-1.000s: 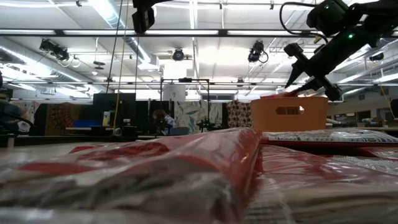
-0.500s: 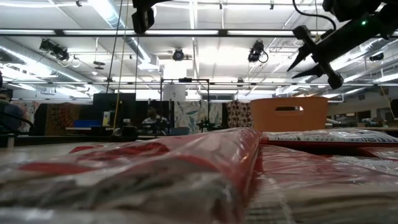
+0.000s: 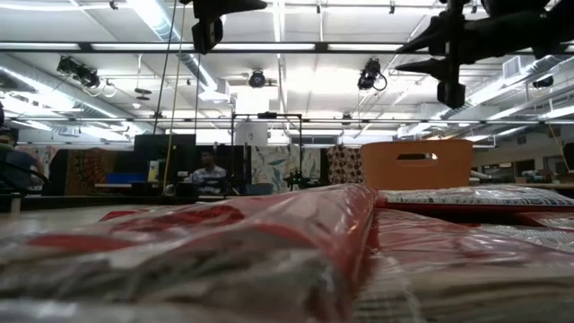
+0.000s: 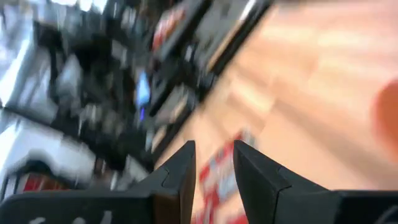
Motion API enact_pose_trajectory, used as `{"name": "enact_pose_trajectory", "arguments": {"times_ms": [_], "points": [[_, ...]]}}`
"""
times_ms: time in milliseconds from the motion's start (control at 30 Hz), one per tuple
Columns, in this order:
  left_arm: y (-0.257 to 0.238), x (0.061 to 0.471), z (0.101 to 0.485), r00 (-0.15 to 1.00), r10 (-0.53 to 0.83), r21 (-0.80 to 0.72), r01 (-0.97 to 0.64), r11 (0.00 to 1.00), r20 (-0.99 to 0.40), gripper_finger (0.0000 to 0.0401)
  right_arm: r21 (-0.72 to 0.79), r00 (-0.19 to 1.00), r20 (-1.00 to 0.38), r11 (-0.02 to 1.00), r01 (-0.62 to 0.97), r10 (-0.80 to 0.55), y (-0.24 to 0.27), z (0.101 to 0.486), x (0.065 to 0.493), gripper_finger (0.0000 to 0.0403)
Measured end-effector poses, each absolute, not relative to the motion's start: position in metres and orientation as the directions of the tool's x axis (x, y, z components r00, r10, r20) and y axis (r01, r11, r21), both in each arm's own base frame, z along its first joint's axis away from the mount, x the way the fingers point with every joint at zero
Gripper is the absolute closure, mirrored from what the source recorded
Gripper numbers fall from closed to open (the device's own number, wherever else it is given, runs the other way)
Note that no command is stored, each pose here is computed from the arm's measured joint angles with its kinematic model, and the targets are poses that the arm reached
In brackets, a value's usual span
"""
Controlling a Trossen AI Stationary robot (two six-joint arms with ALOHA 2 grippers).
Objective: Sort popcorn bags into baskets
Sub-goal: Put the red popcorn bag into the orange bin
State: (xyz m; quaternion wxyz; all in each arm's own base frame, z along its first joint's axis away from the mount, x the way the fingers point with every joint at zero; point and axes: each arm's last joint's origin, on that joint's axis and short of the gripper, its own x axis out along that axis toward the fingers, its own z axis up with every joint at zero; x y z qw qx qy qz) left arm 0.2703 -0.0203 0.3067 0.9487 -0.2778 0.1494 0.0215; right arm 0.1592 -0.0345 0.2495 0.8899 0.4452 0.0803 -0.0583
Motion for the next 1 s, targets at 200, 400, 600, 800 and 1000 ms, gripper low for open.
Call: {"name": "enact_pose_trajectory", "arguments": {"times_ms": [200, 400, 600, 800, 1000], "points": [[-0.018, 0.270, 0.305, 0.947, -0.032, -0.513, -0.144, 0.847, -0.318, 0.0328, 0.780, 0.947, -0.297, 0.604, 0.164, 0.126, -0.009, 0.234, 0.176, 0.0290], [-0.017, 0.268, 0.300, 0.931, -0.031, -0.502, -0.168, 0.848, -0.364, 0.0328, 0.772, 0.885, -0.401, 0.607, 0.187, 0.237, 0.017, 0.218, 0.190, 0.0296], [-0.017, 0.268, 0.300, 0.930, -0.031, -0.501, -0.169, 0.849, -0.366, 0.0328, 0.712, 0.795, -0.506, 0.683, 0.165, 0.335, 0.048, 0.225, 0.213, 0.0312], [-0.020, 0.268, 0.300, 0.925, -0.102, -0.530, -0.116, 0.840, -0.365, 0.0328, 0.575, 0.652, -0.674, 0.801, 0.168, 0.347, 0.080, 0.233, 0.239, 0.0321], [-0.024, 0.267, 0.300, 0.894, -0.260, -0.577, 0.002, 0.817, -0.365, 0.0328, 0.422, 0.500, -0.818, 0.887, 0.186, 0.284, 0.113, 0.234, 0.262, 0.0324]]}}
